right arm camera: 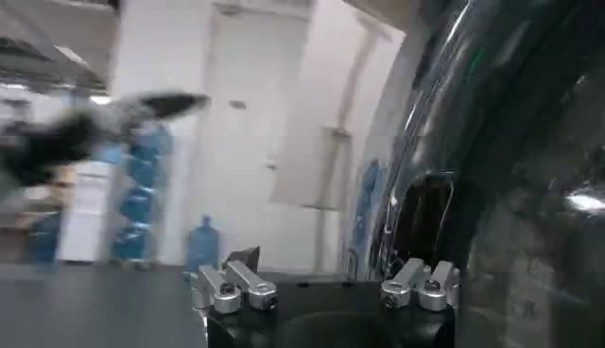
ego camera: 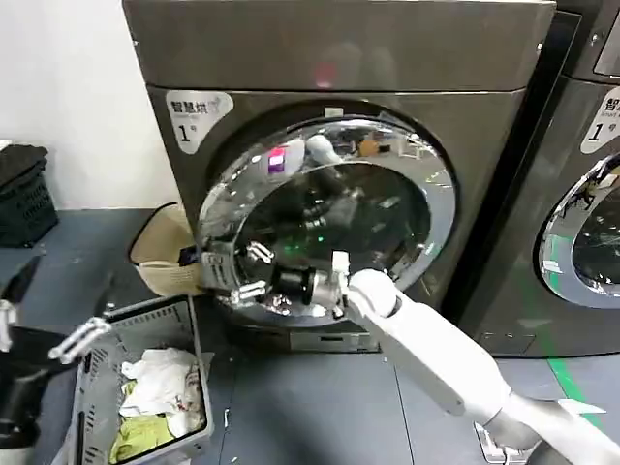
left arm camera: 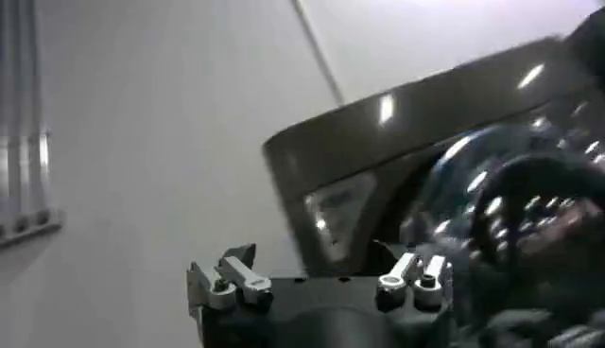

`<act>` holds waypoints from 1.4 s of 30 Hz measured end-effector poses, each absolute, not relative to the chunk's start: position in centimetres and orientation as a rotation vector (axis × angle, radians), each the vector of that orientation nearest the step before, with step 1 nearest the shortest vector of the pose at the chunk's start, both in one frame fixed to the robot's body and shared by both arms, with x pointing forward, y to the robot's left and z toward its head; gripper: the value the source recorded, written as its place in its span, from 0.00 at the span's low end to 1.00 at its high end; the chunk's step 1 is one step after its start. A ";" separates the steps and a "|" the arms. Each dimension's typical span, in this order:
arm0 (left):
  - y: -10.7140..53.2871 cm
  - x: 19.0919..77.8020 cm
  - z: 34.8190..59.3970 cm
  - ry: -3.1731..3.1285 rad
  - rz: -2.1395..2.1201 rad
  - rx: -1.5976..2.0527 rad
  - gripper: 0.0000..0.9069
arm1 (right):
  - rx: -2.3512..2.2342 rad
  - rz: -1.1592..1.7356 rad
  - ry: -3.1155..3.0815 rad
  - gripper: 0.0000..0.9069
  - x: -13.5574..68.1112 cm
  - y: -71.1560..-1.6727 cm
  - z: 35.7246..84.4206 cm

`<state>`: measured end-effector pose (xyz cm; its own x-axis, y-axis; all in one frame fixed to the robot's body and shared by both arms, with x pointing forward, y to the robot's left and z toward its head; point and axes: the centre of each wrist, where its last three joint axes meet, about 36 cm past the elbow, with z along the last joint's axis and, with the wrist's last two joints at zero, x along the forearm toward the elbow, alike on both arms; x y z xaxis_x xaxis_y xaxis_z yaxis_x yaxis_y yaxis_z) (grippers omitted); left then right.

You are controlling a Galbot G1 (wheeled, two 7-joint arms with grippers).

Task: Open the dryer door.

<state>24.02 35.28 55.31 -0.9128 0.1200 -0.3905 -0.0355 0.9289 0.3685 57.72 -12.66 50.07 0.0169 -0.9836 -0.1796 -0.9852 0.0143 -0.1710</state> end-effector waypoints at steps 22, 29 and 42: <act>37.0 31.2 51.8 2.709 0.884 0.285 1.00 | -2.343 -0.061 1.674 1.00 55.4 -21.1 51.4; 37.4 34.8 51.9 2.680 1.045 0.324 1.00 | -2.322 -0.110 1.676 1.00 53.9 -23.7 52.7; 38.0 41.3 53.0 2.479 1.347 0.510 1.00 | -2.236 -0.162 1.802 1.00 49.1 -30.5 53.2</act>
<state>41.28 38.05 52.96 -0.9004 0.4293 -0.0707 0.1742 0.5046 0.8456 49.06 -30.48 53.23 0.2225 -0.9718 -0.0780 -0.9423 -0.1939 -0.2729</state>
